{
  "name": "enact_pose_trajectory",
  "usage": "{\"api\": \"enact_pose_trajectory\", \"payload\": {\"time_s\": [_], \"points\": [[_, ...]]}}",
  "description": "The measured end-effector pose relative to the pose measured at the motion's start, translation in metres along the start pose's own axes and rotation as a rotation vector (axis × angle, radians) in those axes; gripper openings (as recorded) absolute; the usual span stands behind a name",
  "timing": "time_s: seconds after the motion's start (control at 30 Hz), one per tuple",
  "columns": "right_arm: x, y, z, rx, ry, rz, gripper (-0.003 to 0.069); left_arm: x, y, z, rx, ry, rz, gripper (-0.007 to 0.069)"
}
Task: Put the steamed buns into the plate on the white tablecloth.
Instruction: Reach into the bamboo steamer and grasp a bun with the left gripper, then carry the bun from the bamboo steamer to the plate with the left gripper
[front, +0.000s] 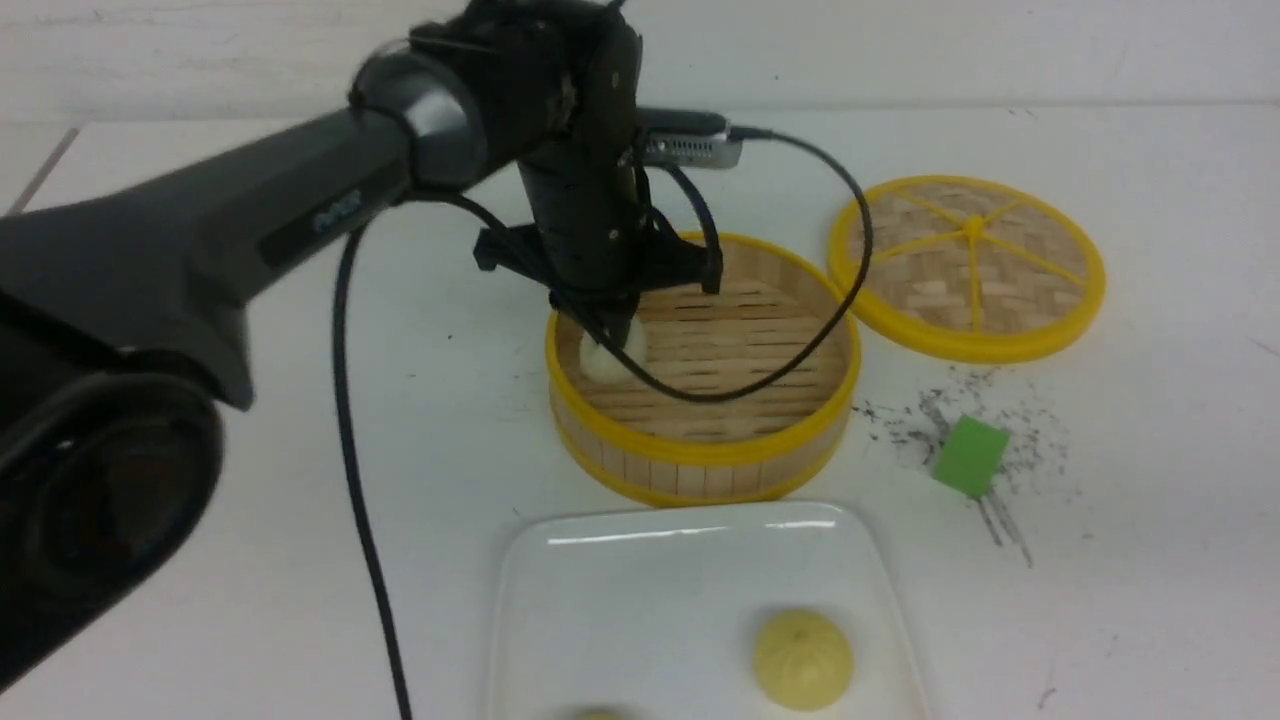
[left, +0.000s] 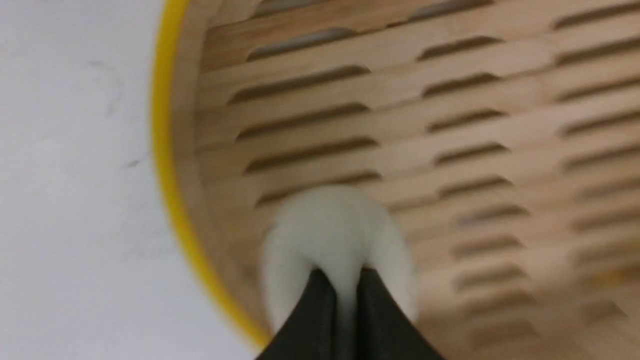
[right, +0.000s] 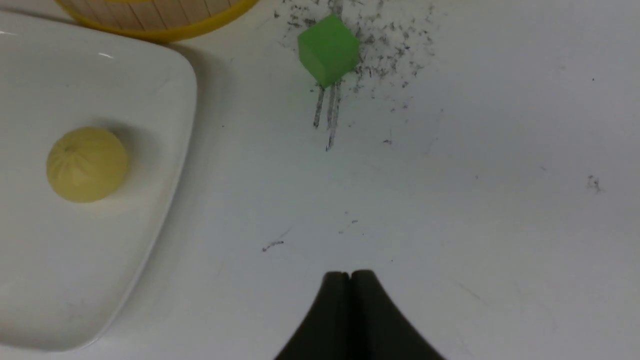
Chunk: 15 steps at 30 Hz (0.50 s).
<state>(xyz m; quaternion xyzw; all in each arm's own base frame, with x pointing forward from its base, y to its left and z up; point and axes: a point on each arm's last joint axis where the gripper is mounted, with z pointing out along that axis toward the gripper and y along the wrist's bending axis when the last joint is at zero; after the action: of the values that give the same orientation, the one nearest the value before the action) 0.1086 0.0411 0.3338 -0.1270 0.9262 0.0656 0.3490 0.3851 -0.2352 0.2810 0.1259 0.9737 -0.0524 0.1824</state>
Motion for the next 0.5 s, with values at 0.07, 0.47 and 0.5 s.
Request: {"api": "enact_pose_trajectory", "payload": {"time_s": [0.07, 0.47, 0.5], "points": [[0.001, 0.000, 0.000, 0.001, 0.008, 0.000, 0.0001, 0.009, -0.007, -0.048, 0.007, -0.041, 0.028, 0.0027], [0.001, 0.000, 0.000, 0.000, 0.008, 0.001, 0.0008, 0.148, -0.082, -0.049, -0.053, 0.159, 0.175, 0.0030], [0.001, 0.000, 0.000, 0.000, 0.009, 0.001, 0.0008, 0.153, -0.083, -0.043, -0.054, 0.167, 0.170, 0.0030]]}}
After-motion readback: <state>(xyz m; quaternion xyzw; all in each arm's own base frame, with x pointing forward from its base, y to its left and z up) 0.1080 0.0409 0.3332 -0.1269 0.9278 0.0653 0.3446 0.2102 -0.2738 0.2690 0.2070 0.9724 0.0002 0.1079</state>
